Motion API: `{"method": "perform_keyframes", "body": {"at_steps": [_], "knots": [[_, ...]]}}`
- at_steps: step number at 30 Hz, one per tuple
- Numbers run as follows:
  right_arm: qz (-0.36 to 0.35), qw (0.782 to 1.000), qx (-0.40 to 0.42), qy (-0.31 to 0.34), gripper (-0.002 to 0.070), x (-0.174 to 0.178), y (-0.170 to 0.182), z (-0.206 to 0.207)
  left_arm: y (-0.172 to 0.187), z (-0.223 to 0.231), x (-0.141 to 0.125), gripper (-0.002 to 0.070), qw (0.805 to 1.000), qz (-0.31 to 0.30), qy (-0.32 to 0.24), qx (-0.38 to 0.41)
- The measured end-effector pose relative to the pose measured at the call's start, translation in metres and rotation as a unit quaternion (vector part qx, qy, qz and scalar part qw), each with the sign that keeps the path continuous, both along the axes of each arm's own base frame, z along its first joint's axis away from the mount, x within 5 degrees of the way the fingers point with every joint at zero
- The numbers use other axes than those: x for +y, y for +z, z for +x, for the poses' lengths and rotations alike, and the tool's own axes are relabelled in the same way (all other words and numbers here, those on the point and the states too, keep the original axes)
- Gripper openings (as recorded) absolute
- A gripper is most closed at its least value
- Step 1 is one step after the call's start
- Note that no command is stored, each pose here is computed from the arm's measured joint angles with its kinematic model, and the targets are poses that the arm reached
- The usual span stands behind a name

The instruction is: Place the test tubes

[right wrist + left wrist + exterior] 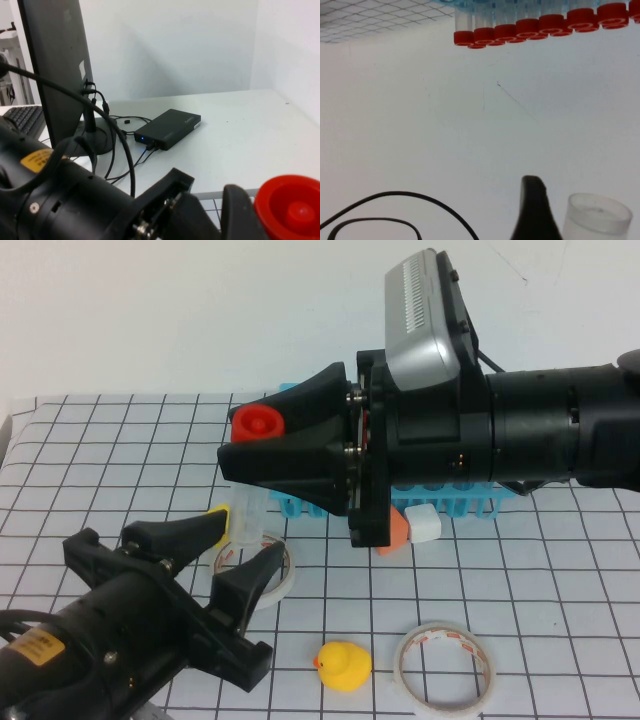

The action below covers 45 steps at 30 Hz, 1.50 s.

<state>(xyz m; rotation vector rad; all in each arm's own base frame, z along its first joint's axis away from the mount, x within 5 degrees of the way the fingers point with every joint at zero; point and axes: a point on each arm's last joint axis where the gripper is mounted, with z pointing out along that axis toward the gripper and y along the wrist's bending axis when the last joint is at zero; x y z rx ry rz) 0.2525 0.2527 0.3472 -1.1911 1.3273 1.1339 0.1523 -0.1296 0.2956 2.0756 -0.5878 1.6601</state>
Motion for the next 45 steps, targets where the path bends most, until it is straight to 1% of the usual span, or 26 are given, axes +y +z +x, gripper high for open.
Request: {"method": "perform_keyframes", "body": {"at_steps": [3, 8, 12, 16, 18, 20, 23, 25, 27, 30, 33, 35, 38, 41, 45], "knots": [[-0.001, 1.0, -0.001, -0.002, 0.028, 0.0, 0.0, 0.0, 0.002, 0.001, 0.001, 0.0419, 1.0, 0.003, 0.008, -0.012], [-0.007, 1.0, -0.012, -0.022, 0.028, -0.001, -0.001, 0.004, 0.008, 0.005, 0.005, 0.043, 0.998, 0.008, 0.035, -0.056], [-0.025, 0.996, -0.018, -0.079, 0.028, -0.003, -0.003, 0.014, 0.013, 0.006, 0.007, 0.0431, 0.994, 0.023, 0.04, -0.098], [-0.036, 0.989, -0.031, -0.138, 0.028, -0.01, 0.003, 0.02, 0.015, 0.006, 0.005, 0.0432, 0.991, 0.045, 0.029, -0.125], [-0.039, 0.984, -0.04, -0.172, 0.028, -0.015, 0.009, 0.021, 0.016, 0.005, 0.004, 0.043, 0.987, 0.065, 0.019, -0.145], [-0.039, 0.977, -0.05, -0.202, 0.028, -0.021, 0.017, 0.021, 0.015, 0.004, 0.003, 0.0421, 0.981, 0.1, 0.002, -0.166], [-0.038, 0.965, -0.061, -0.252, 0.028, -0.031, 0.028, 0.022, 0.009, 0.001, -0.002, 0.0379, 0.962, 0.186, -0.045, -0.194], [-0.037, 0.957, -0.069, -0.28, 0.028, -0.037, 0.035, 0.021, 0.003, -0.003, -0.004, 0.034, 0.945, 0.244, -0.087, -0.202], [-0.038, 0.95, -0.076, -0.301, 0.028, -0.042, 0.04, 0.021, -0.005, -0.007, -0.007, 0.0285, 0.922, 0.298, -0.139, -0.203], [-0.036, 0.943, -0.078, -0.322, 0.028, -0.047, 0.044, 0.02, -0.015, -0.014, -0.01, 0.02, 0.89, 0.354, -0.207, -0.201], [-0.035, 0.941, -0.08, -0.327, 0.028, -0.048, 0.046, 0.019, -0.02, -0.018, -0.011, 0.0122, 0.861, 0.391, -0.244, -0.214], [-0.034, 0.941, -0.08, -0.327, 0.028, -0.049, 0.047, 0.019, -0.019, -0.018, -0.011, 0.0084, 0.853, 0.401, -0.244, -0.227], [-0.034, 0.941, -0.08, -0.327, 0.028, -0.049, 0.047, 0.019, -0.016, -0.015, -0.01, 0.003, 0.852, 0.404, -0.229, -0.243], [-0.034, 0.941, -0.08, -0.327, 0.028, -0.049, 0.047, 0.019, -0.013, -0.013, -0.01, 0.0009, 0.852, 0.404, -0.214, -0.256], [-0.034, 0.941, -0.08, -0.327, 0.028, -0.049, 0.047, 0.019, -0.012, -0.012, -0.009, 0.0001, 0.851, 0.405, -0.205, -0.263]]}}
